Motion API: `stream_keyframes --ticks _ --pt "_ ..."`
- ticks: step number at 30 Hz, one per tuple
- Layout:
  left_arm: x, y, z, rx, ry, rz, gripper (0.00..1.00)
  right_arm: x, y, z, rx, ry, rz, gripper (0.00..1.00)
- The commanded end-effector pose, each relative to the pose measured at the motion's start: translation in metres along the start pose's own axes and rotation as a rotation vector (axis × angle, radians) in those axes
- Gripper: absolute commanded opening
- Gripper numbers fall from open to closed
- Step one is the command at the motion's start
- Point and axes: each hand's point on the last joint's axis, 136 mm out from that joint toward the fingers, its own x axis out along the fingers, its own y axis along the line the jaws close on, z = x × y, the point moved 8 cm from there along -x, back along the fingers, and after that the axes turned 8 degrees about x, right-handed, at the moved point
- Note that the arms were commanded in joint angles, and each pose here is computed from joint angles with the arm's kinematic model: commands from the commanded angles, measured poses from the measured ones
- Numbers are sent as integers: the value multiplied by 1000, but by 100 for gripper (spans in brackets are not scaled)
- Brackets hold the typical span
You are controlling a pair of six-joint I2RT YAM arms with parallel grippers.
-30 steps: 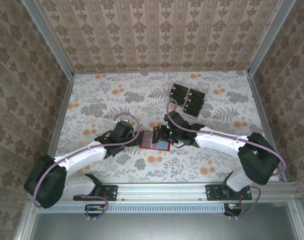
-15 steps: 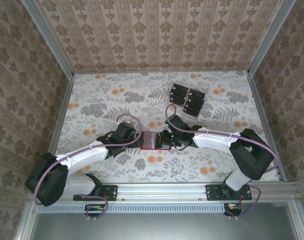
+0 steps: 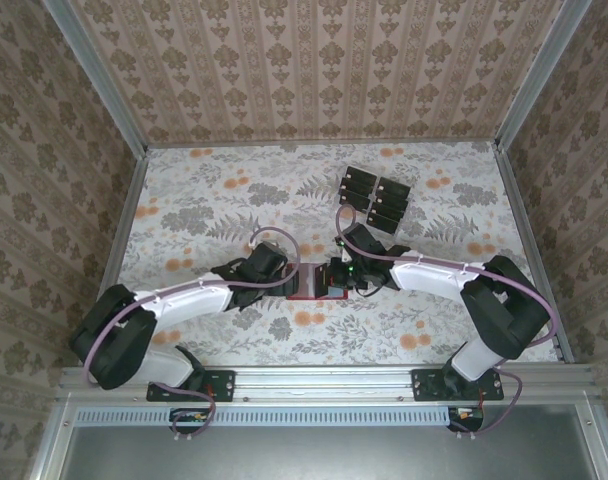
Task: Put the credit cards into the card holder
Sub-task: Insert the credit card into the card slot.
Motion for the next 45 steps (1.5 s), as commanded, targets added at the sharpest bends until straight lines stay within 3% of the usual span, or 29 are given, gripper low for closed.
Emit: stream_keyframes --ticks 1,8,20,45 --pt "1 -7 11 31 -24 1 100 -18 14 3 -23 -29 70 0" --pt "13 -11 10 60 3 18 100 -33 13 8 -1 -127 122 0" --pt "21 -4 -13 90 78 101 100 -21 -2 9 55 -223 262 0" --pt "19 4 -22 70 83 128 100 14 -20 0 78 -246 307 0"
